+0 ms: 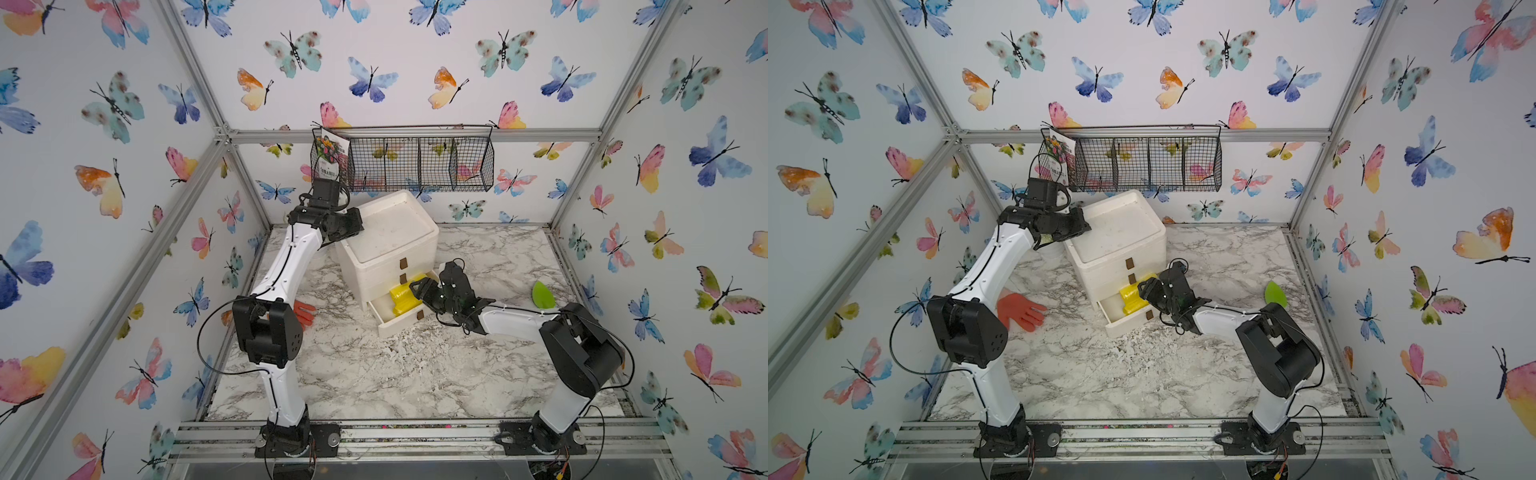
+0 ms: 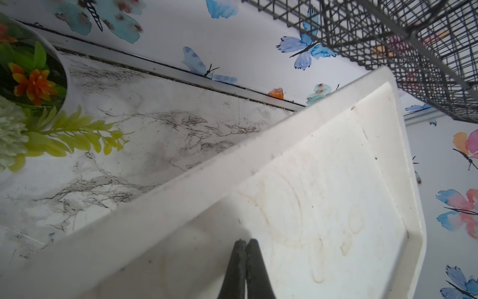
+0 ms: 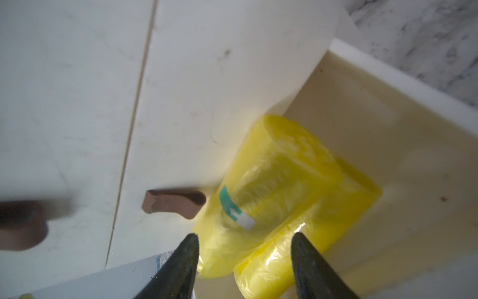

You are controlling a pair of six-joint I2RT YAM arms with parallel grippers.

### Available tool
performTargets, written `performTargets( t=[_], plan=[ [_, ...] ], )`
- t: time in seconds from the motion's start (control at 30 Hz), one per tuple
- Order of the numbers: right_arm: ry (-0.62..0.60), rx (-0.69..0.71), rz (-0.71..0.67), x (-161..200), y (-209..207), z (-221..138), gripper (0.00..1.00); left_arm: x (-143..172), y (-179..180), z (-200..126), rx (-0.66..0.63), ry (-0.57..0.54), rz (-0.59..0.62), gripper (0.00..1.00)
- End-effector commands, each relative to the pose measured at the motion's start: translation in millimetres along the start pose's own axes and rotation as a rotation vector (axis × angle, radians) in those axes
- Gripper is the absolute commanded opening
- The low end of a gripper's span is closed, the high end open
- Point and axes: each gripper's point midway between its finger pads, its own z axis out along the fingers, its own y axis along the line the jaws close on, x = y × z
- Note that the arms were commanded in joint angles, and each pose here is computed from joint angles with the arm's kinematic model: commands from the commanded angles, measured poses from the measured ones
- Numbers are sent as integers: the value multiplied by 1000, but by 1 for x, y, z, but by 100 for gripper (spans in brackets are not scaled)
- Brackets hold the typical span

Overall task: Sort the rolls of trash bags by color and place them into the drawer
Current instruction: Place the roll of trash bags in the drawer, then adjust the roll of trash bags in the drawer.

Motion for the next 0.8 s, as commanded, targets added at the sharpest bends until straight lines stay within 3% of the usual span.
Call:
performTargets(
  t=[0.0, 0.17, 0.4, 0.63, 0.77],
  plan=[
    [4, 67, -56, 4, -14, -16, 61, 87, 68, 39, -209, 326, -88, 0],
    [-76, 17, -120, -24, 21, -28, 61, 86, 65, 38, -198, 325, -97, 0],
    [-81, -25, -114, -39, 39, -15, 61, 83, 65, 34, -203, 317, -95, 0],
    [11, -40, -38, -19, 12, 24, 60, 88, 65, 35, -203, 330, -103, 0],
    [57, -37, 26, 1, -10, 23, 59, 87, 67, 35, -212, 324, -98, 0]
  ],
)
